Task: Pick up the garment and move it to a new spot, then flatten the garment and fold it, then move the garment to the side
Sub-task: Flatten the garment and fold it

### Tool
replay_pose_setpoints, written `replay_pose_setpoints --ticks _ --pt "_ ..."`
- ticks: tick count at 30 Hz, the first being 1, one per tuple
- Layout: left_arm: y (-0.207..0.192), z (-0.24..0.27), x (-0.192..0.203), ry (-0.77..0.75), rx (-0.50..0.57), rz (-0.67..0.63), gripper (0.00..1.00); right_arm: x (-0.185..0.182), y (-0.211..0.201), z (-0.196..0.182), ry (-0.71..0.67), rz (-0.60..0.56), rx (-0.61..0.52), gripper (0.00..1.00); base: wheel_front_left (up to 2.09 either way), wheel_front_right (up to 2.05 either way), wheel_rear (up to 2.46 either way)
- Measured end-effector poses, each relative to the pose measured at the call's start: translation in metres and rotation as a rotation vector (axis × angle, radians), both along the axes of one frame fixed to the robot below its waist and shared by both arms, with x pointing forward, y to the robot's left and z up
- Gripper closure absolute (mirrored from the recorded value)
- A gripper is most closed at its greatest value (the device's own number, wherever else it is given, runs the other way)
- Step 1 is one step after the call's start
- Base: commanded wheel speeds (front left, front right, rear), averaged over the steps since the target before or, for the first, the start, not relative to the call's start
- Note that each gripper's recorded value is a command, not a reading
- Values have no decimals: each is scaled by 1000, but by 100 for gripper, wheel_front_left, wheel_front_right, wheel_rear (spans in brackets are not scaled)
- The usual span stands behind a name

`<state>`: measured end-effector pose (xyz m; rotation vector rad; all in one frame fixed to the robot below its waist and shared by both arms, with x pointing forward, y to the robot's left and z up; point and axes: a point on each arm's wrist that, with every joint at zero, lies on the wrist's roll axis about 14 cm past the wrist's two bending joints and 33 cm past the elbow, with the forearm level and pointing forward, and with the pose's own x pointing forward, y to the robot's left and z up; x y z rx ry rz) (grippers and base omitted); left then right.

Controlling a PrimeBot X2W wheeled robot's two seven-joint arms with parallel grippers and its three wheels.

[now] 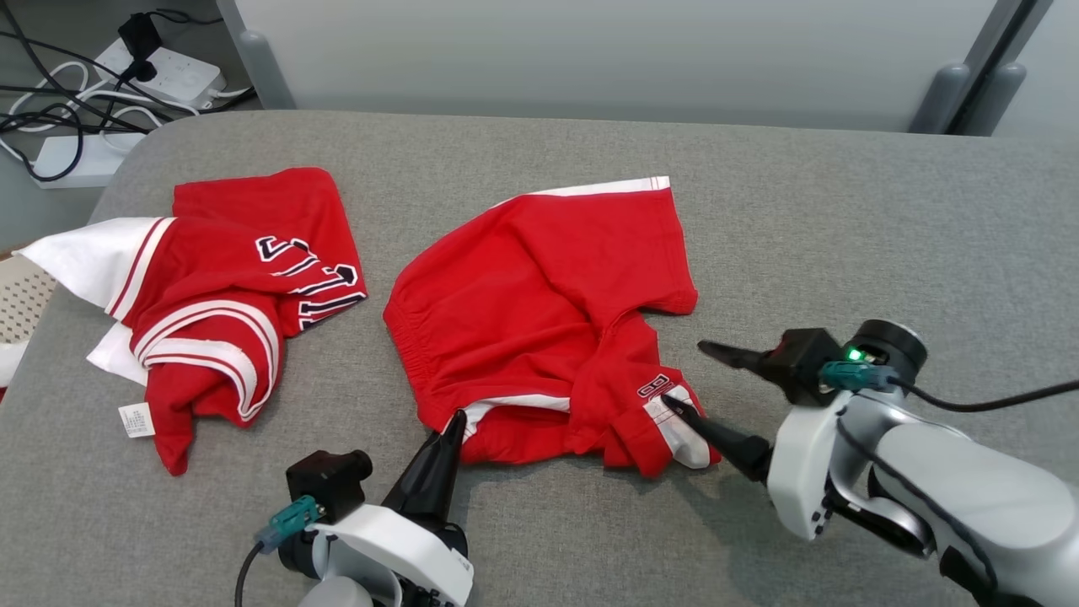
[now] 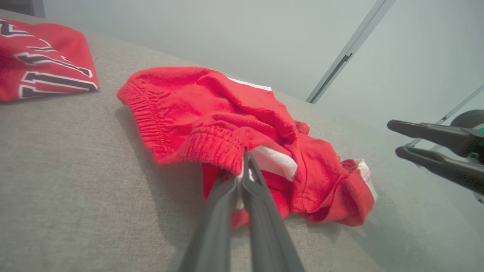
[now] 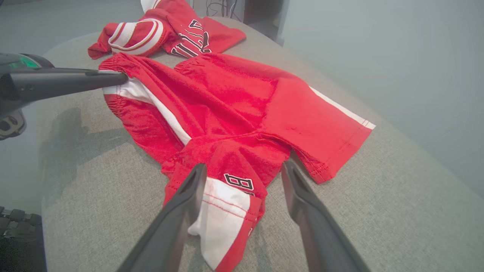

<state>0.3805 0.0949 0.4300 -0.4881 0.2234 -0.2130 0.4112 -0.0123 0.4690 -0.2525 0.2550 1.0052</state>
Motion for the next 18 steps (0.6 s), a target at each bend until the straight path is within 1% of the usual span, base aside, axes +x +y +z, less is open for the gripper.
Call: replay_pose_setpoints --ticks 3,5,8,14,15,16,18 --pt "-3 -1 -2 4 0 -9 100 -9 10 -3 32 43 -40 0 0 0 0" --pt "-3 -3 -4 10 -1 -11 100 -21 17 -14 82 75 -79 0 0 0 0" --pt "-3 -5 -6 17 -3 -9 100 -29 18 -25 138 89 -105 0 0 0 0" --pt "1 -8 -7 27 0 2 100 -25 14 -39 163 81 -151 0 0 0 0" --pt "2 -8 -7 28 0 4 100 -23 11 -43 163 75 -168 17 0 0 0" --pt "3 -8 -7 28 0 6 100 -21 9 -46 167 66 -178 53 0 0 0" --pt "4 -7 -4 23 1 9 100 -17 5 -52 169 53 -202 84 0 0 0"
